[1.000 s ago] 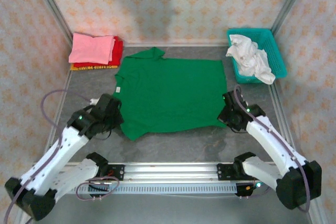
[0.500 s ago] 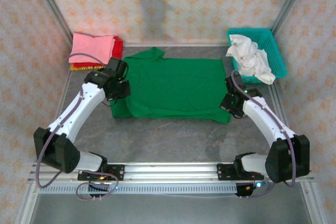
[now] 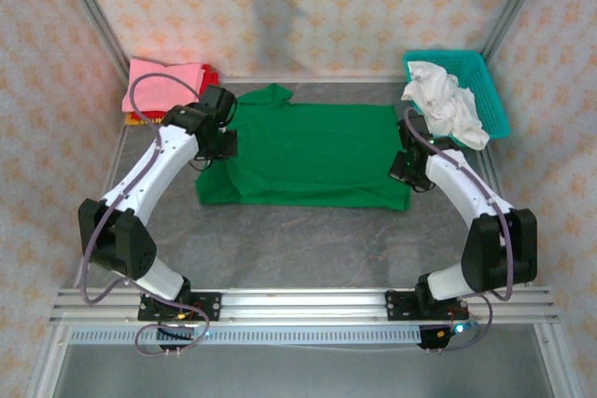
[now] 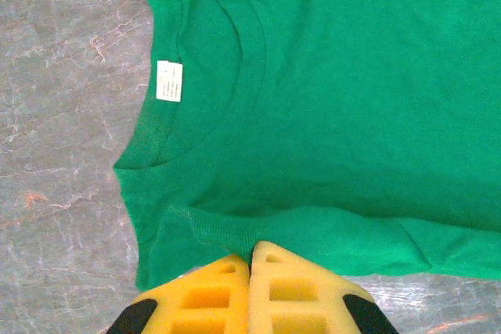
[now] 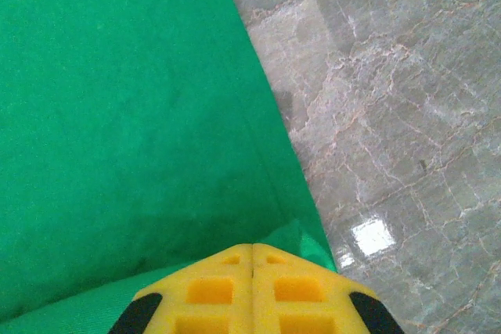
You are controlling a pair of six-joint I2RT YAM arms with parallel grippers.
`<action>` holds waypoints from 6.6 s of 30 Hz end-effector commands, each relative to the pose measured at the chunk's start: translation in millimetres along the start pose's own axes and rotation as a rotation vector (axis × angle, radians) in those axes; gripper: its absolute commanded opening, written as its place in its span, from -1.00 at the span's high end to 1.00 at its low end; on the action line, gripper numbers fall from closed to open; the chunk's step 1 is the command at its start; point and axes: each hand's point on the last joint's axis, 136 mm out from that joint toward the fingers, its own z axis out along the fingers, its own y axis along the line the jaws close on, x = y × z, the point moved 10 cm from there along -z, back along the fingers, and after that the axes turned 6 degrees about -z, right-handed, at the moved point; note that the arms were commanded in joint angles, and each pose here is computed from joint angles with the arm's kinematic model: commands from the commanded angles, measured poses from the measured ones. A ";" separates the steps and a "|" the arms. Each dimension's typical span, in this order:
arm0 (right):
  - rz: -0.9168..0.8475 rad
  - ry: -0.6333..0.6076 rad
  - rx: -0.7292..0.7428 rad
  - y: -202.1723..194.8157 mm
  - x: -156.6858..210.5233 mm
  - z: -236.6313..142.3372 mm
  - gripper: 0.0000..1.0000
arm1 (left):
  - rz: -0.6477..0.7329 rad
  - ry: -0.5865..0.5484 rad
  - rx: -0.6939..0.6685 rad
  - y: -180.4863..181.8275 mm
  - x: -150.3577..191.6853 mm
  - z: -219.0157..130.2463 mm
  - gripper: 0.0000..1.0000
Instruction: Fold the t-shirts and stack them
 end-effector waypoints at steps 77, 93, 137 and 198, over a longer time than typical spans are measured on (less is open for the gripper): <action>-0.294 -0.535 -0.542 65.3 57.1 17.3 0.13 | -0.171 0.080 0.003 -34.2 61.1 139.5 0.61; -0.283 -0.540 -0.515 63.0 56.5 17.0 0.07 | -0.083 -0.003 -0.016 -65.6 31.1 115.7 1.00; 0.065 0.010 -0.174 49.2 12.4 115.1 0.13 | -0.286 0.058 0.048 23.3 17.7 175.5 0.15; 0.023 -0.034 -0.199 108.7 -10.5 110.5 -0.01 | -0.156 0.038 0.287 -70.6 -3.9 158.6 1.00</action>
